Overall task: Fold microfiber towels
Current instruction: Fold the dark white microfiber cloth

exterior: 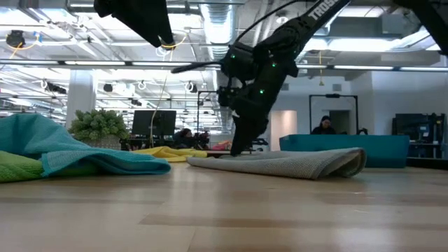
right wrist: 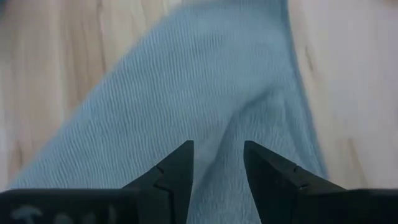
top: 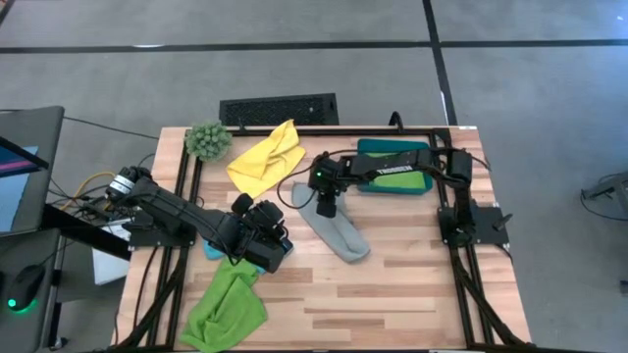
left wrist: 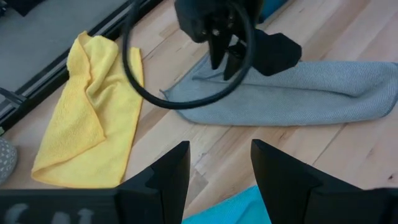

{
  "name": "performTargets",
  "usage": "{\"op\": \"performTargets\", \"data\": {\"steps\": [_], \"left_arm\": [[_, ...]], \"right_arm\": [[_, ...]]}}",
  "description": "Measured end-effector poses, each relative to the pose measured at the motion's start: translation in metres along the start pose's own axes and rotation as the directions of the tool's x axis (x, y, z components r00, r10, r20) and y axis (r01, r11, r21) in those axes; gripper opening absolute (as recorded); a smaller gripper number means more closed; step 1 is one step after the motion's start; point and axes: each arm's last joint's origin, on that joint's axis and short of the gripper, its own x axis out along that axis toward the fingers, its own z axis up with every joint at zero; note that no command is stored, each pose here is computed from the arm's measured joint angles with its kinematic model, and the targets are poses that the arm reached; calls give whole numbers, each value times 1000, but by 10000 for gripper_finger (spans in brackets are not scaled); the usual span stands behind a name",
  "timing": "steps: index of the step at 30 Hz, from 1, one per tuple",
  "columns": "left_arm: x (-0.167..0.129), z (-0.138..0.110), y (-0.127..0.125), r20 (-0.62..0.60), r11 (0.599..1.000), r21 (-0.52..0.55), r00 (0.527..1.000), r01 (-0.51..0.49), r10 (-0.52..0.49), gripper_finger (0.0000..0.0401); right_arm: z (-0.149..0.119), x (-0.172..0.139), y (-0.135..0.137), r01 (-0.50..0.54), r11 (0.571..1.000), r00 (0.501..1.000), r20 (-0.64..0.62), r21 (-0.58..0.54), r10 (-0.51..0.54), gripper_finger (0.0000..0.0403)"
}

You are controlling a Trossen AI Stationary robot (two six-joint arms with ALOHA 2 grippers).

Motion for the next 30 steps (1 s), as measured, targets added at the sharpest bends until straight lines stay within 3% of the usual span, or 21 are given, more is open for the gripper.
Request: {"op": "performTargets", "data": {"steps": [12,16,22,30], "left_arm": [[0,0,0,1,1000,-6,1000,0,0,164],[0,0,0,1,1000,-6,1000,0,0,164],[0,0,0,1,1000,-6,1000,0,0,164],[0,0,0,0,1000,-6,1000,0,0,164]], "right_arm": [[-2,15,-13,14,1000,1000,-1,25,-14,151],[-3,15,-13,14,1000,1000,-5,26,-14,109],[-4,15,-14,12,999,1000,-16,30,-11,14],[-6,7,-6,0,1000,998,-58,19,1,6]]}}
